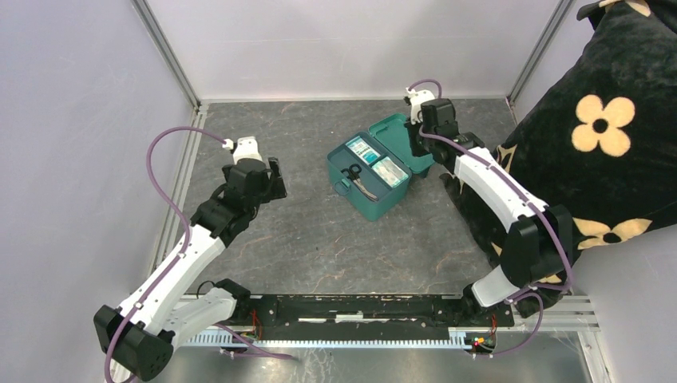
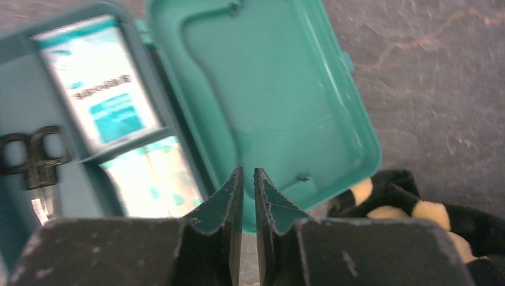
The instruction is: Organize the medicine kit
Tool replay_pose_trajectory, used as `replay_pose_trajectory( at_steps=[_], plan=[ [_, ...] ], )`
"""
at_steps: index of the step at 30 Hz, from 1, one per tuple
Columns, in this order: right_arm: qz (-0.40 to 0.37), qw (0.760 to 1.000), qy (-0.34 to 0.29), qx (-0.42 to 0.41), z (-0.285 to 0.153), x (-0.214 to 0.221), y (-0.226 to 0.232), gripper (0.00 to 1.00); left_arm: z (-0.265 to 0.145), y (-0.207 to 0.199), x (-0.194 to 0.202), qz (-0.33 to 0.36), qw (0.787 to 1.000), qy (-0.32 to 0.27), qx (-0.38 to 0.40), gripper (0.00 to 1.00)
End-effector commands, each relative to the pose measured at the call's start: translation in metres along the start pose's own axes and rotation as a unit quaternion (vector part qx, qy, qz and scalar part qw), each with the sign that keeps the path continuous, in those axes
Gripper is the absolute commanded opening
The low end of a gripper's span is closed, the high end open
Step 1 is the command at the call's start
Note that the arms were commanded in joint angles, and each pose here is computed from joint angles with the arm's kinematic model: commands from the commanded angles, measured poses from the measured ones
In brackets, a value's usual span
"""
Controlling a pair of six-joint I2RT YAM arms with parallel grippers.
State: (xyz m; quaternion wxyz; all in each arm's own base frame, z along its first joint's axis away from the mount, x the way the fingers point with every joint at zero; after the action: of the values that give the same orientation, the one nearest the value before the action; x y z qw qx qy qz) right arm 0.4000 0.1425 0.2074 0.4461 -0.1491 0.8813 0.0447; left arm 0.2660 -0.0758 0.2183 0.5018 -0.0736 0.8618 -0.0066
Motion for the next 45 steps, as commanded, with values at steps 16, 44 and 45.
replay_pose_trajectory(
  at_steps=[16, 44, 45],
  plan=[
    [0.029, 0.980, 0.093, -0.172, 0.037, 0.049, 0.031, 0.06, 0.019, -0.026, 0.008, 0.022, 0.998, 0.039, 0.048, 0.86],
    [0.108, 0.994, -0.021, -0.004, -0.007, 0.038, -0.049, 0.15, 0.043, -0.063, -0.027, -0.053, 0.989, 0.029, 0.134, 0.87],
    [0.117, 0.993, -0.011, -0.008, -0.002, 0.045, -0.053, 0.16, 0.048, -0.066, -0.029, -0.054, 0.988, 0.033, 0.139, 0.86]
  ],
)
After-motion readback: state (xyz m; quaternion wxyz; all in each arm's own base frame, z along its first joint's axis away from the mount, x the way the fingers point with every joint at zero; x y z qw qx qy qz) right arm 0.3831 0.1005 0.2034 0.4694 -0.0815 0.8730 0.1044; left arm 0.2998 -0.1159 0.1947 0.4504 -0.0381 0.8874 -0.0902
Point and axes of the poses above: each gripper's point midway between its finger pads, its own z axis out along the fingers, its own y axis along the line the jaws close on, x = y × z, the point moved 2 cm from there along -z, back along the fingers, and after that the axes turned 1 degree about z, right-handed, at the moved point
